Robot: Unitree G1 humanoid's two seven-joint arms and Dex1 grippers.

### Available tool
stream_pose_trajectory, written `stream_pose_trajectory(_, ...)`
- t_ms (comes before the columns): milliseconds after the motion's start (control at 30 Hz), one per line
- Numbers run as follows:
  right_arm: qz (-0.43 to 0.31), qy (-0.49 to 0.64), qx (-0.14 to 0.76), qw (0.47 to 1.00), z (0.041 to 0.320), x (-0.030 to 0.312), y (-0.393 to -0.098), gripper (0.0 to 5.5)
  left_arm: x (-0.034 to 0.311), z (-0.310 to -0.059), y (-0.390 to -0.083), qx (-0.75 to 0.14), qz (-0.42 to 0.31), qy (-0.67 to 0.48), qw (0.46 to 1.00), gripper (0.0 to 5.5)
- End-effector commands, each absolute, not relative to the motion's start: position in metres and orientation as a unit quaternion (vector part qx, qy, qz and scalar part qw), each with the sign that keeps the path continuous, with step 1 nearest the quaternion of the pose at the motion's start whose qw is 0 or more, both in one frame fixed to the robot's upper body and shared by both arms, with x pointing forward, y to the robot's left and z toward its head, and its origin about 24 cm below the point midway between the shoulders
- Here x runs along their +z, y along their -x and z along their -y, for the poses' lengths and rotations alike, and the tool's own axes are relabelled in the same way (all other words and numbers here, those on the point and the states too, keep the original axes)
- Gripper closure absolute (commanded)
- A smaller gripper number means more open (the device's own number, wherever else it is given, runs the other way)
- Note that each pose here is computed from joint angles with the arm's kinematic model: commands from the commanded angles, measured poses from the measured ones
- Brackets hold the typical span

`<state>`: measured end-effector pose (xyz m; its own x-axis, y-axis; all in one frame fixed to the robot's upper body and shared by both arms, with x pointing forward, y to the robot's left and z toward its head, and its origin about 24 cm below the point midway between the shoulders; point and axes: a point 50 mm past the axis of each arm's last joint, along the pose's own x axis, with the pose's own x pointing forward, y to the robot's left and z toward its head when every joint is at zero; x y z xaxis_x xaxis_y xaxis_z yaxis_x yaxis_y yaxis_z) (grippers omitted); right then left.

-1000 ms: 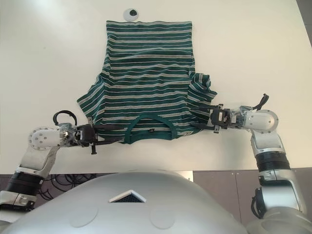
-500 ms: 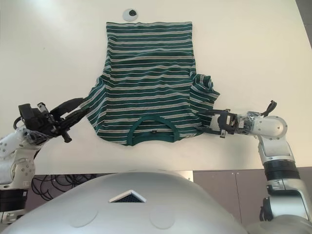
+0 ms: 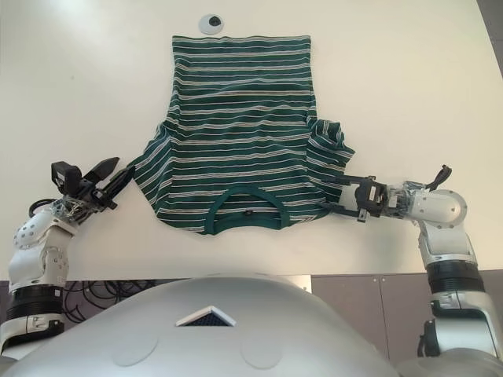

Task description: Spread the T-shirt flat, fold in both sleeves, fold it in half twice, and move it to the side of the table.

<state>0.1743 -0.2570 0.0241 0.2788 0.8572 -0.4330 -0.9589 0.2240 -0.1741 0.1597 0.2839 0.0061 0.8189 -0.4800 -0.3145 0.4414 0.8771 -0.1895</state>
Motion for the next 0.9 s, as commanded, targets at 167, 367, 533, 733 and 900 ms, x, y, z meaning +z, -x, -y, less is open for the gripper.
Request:
stream_pose_trajectory(167,-0.111,0.201,0.581,0.781,0.254,0.024,-0.175,3.01,0.006,-0.269,-0.150,-0.256,-0.233,0.086,0.934,3.45)
stream_pose_trajectory(367,-0.112,0.203,0.579,0.781,0.254,0.023,-0.177,3.01,0.008,-0.269,-0.153,-0.245,-0.247,0.087,0.934,4.27)
stream_pose_trajectory(533,-0.113,0.203,0.579,0.781,0.254,0.022,-0.177,3.01,0.007,-0.271,-0.154,-0.240,-0.247,0.088,0.935,5.02)
stream_pose_trajectory(733,-0.107,0.204,0.579,0.782,0.253,0.025,-0.181,3.01,0.002,-0.275,-0.154,-0.240,-0.246,0.087,0.935,5.49)
stream_pose_trajectory(900,-0.078,0.183,0.572,0.795,0.251,0.033,-0.188,3.01,0.017,-0.285,-0.163,-0.261,-0.194,0.110,0.939,5.49)
